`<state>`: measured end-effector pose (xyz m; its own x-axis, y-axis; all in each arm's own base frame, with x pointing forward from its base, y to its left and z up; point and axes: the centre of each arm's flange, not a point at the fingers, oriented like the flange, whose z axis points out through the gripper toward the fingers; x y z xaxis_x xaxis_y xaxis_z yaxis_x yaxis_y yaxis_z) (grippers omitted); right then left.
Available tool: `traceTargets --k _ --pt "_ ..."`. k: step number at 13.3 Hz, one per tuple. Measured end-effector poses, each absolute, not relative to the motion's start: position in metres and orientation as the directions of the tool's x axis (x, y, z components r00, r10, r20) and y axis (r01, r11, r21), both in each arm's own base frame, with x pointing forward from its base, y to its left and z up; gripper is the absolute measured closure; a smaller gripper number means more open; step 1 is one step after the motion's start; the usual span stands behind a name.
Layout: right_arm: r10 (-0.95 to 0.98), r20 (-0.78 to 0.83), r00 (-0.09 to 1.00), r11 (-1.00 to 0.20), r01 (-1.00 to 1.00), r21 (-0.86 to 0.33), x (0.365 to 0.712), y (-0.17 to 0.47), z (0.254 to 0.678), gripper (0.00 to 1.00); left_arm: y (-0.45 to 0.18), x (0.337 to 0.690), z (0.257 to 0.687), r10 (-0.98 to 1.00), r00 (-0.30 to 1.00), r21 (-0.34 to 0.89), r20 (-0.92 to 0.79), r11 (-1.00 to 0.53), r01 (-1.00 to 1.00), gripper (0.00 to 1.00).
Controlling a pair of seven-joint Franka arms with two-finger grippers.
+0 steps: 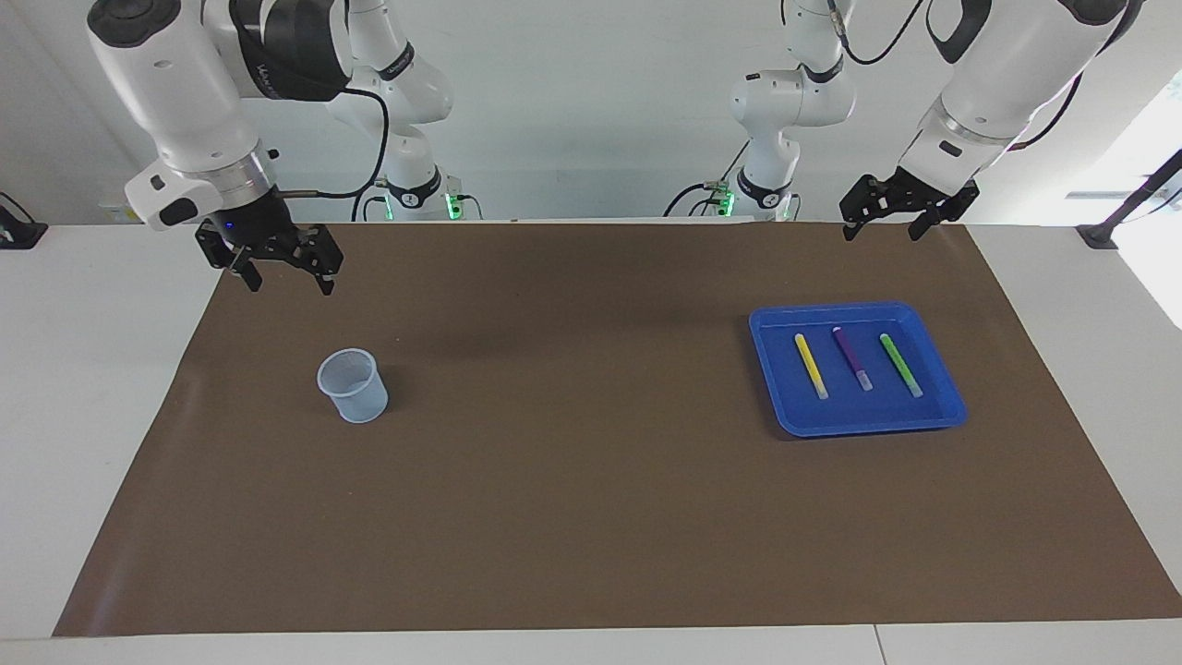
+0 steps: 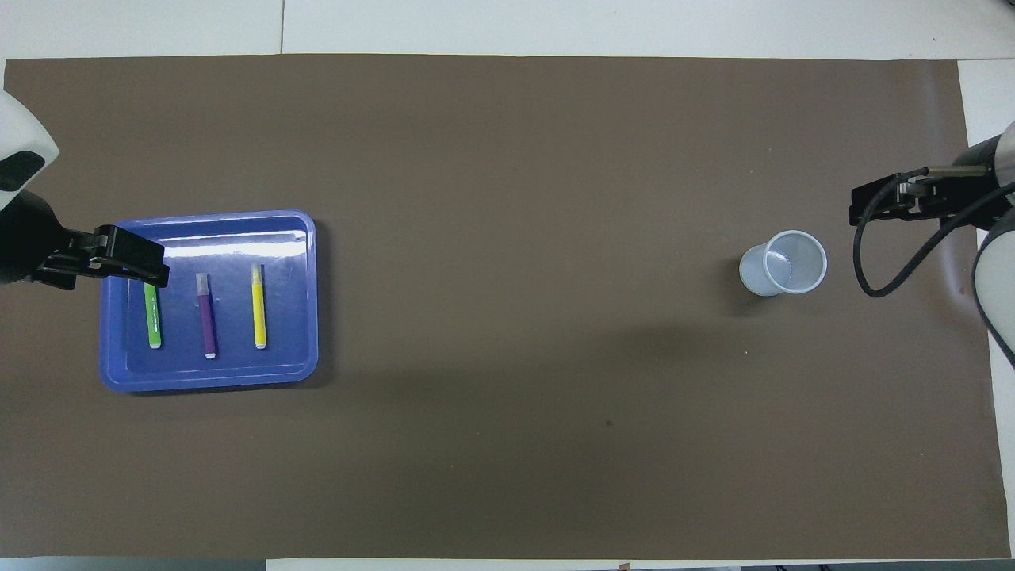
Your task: Transfer and insert pens with both arms
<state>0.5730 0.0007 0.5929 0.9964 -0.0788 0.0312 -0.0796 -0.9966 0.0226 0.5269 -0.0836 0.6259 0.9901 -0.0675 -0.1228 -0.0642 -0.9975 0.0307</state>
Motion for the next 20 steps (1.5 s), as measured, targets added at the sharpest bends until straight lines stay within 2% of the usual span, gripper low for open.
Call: traceTargets --k 20 --pt "-0.075 -0.009 0.997 -0.997 -0.075 0.026 0.5647 0.0035 0.5953 0.00 -0.0784 0.5288 0.6249 -0.022 0.993 0.028 -0.115 -0.999 -0.019 0.00"
